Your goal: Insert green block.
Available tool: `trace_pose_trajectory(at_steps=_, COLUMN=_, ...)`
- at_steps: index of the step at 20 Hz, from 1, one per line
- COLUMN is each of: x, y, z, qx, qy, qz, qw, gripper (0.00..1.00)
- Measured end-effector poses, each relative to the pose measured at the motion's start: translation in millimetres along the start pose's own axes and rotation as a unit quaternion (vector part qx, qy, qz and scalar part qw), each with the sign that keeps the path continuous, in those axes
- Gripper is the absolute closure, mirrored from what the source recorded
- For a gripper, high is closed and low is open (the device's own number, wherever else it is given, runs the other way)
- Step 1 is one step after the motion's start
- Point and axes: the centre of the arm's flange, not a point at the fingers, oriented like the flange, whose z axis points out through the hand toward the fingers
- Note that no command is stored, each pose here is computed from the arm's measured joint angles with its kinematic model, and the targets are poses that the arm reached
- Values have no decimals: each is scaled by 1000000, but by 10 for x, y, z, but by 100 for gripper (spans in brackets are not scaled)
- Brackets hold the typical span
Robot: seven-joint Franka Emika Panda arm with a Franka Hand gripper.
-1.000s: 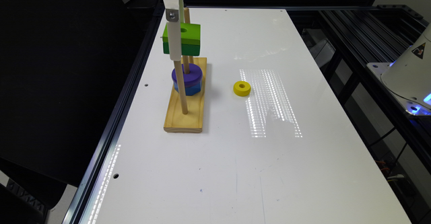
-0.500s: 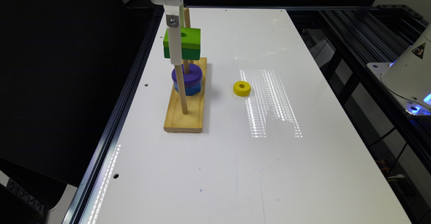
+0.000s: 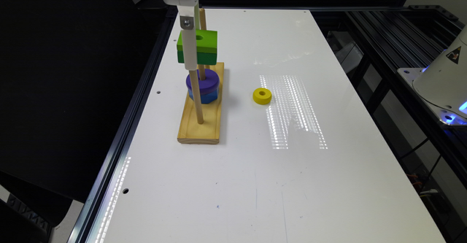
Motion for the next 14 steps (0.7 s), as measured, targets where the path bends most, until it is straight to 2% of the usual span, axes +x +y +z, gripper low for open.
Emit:
trace_pose_trajectory(at_steps=4, x=44, y=35, z=1, qx=-2826, qy=2215, qz=2458, qw=999991, gripper=100)
trace_pose_trajectory(at_steps=7, x=62, y=51, z=1, qx=-4123, qy=3242, qz=3543, qw=999980, gripper=100)
trace_pose_trajectory(at_steps=12, x=84, y=68, z=0, qx=-5192, qy=4756, qz=4647, qw=999964, gripper=100)
trace_pose_trajectory(at_steps=13, x=85, y=67, z=-1, qx=-4968, qy=4917, qz=4666, qw=999965, gripper=100)
trace_pose_trajectory(at_steps=14, x=79, y=59, z=-1, qx=-4359, qy=5002, qz=3892, qw=999970, gripper=100)
